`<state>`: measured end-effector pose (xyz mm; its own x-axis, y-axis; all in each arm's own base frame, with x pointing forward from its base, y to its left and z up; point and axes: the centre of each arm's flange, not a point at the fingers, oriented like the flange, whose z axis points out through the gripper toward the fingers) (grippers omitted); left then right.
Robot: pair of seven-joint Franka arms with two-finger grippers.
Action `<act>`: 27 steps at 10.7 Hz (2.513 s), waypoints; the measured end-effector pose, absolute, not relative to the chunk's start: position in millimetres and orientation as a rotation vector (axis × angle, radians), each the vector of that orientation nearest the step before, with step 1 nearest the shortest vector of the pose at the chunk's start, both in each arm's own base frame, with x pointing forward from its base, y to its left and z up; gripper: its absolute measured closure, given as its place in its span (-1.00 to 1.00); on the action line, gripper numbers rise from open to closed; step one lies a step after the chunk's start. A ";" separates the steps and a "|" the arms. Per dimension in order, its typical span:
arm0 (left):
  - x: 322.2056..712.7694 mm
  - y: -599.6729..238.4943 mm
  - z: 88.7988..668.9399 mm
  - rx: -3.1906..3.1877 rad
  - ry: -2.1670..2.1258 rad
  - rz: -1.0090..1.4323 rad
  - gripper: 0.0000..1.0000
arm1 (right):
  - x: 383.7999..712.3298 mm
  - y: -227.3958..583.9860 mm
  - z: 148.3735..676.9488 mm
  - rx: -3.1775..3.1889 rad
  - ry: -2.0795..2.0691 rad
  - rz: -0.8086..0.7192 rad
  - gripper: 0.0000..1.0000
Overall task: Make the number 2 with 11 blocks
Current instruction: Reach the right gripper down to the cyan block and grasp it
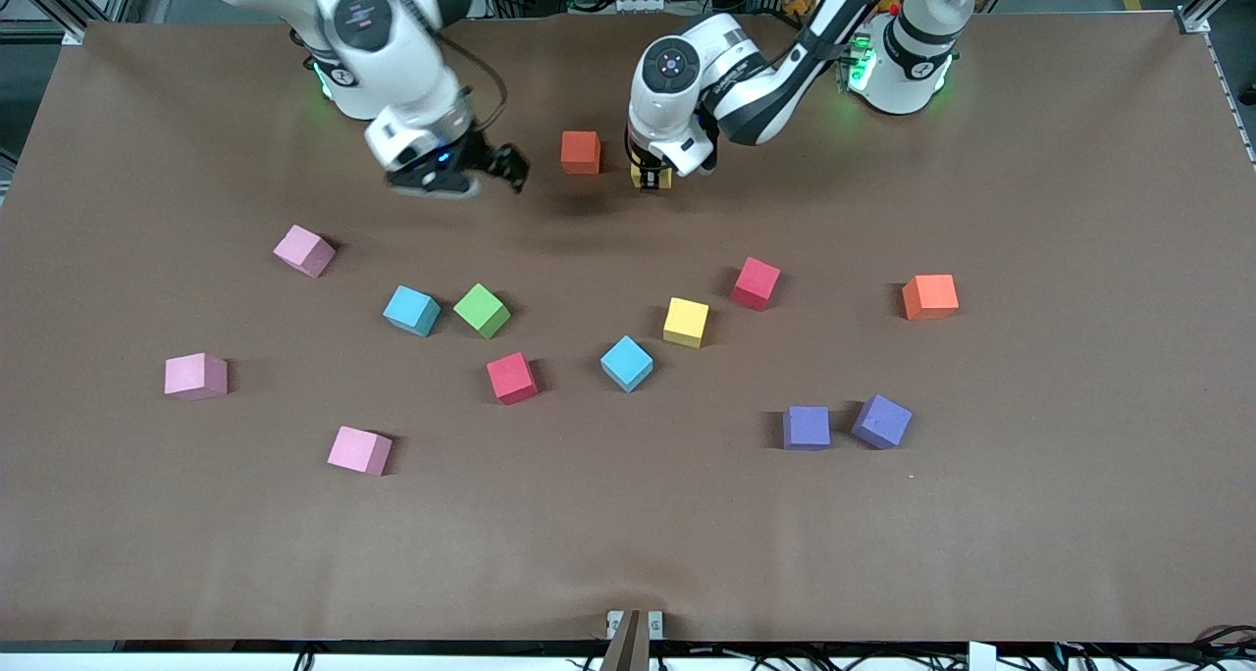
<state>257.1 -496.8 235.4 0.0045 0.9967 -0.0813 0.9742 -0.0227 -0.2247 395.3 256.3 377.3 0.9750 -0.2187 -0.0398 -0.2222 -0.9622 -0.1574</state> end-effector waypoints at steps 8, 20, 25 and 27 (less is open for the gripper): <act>223.3 -525.9 207.4 -2.170 -2.116 0.302 -0.21 | 532.8 112.2 295.3 -2.963 0.764 0.122 -1.00; 202.2 -541.7 197.5 -2.240 -2.093 0.328 -0.21 | 523.8 121.9 233.2 -3.007 0.734 0.235 -1.00; 198.8 -544.2 196.5 -2.245 -2.097 0.335 -0.21 | 517.1 138.2 214.5 -3.030 0.691 0.266 -1.00; 197.6 -546.0 194.7 -2.247 -2.096 0.339 -0.21 | 515.9 138.7 207.0 -3.032 0.690 0.261 -1.00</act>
